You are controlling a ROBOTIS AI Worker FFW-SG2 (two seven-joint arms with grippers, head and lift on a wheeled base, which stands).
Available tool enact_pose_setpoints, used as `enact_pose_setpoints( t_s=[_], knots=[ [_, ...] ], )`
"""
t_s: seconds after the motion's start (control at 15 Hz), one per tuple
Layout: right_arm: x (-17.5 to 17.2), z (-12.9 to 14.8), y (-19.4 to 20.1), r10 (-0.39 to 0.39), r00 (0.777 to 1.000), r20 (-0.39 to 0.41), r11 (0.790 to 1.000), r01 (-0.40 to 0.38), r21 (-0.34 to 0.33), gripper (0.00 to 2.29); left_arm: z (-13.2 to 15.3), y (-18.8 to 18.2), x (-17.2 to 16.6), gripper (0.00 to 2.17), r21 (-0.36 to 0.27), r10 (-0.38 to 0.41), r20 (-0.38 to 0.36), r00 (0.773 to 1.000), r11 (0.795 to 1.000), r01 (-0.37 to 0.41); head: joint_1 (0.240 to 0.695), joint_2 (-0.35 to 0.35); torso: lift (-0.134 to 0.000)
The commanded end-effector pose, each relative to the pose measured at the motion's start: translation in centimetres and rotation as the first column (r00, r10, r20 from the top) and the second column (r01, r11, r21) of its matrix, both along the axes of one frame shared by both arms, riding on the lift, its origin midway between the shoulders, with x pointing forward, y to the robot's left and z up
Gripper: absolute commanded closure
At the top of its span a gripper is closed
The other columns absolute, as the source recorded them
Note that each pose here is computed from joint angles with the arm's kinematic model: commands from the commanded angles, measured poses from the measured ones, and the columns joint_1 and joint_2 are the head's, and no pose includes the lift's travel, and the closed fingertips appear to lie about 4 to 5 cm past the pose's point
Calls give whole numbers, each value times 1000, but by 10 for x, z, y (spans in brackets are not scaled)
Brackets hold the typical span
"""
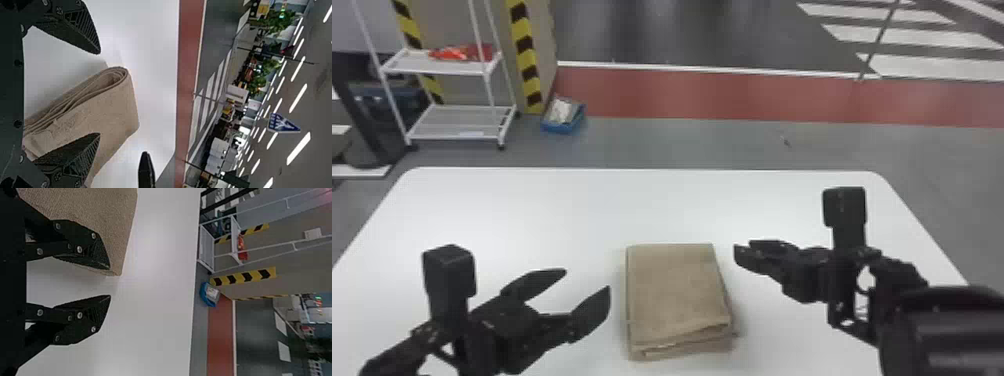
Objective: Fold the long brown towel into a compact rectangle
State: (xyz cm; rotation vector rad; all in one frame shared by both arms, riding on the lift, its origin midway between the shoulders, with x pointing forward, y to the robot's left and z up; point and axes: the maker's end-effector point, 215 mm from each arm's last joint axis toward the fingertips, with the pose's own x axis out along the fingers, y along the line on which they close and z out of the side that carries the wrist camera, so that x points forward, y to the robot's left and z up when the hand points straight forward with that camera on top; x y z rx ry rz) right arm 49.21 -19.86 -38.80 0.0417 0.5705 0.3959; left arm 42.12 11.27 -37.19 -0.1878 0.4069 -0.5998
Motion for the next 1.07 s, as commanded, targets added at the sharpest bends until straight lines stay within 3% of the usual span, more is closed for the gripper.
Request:
enact_pose_setpoints(
  t_s=[0.0,0.07,0.13,0.2,0.27,0.33,0.4,0.47,0.6,0.73,1.0],
  knots=[
    [-13,12,-2,-43,980,194,999,42,11,66,33,25,2,97,-19,100,143,985,995,-99,695,-106,-124],
    [-17,32,-6,-78,947,311,997,81,4,66,56,42,3,90,-47,178,240,954,984,-171,695,-103,-124],
    [-18,47,-10,-114,916,384,993,120,10,70,77,68,1,90,-89,278,328,903,961,-263,695,-95,-124],
    [-22,70,-10,-149,863,483,987,158,21,73,95,93,-7,90,-128,374,414,830,926,-354,695,-83,-124],
    [-30,78,-8,-164,830,533,984,177,26,90,107,111,-21,93,-159,450,474,756,889,-429,695,-46,-124],
    [-35,70,-12,-193,825,531,977,213,24,90,113,125,-33,93,-188,515,496,699,850,-493,695,-19,-124],
    [-37,59,-15,-201,834,514,974,225,17,90,113,133,-40,93,-181,537,512,671,831,-526,695,5,-124],
    [-38,50,-18,-216,837,503,969,245,8,90,103,134,-41,93,-155,535,495,685,830,-536,695,22,-124],
    [-39,44,-19,-221,841,494,966,259,-9,90,94,139,-44,93,-138,540,480,691,825,-548,695,39,-124],
    [-40,49,-12,-211,834,510,968,251,-10,90,71,135,-42,93,-77,524,428,737,833,-548,695,40,-124],
    [-43,49,-6,-188,835,517,973,229,-18,90,56,132,-44,93,-33,517,398,758,834,-551,695,52,-124]
  ],
)
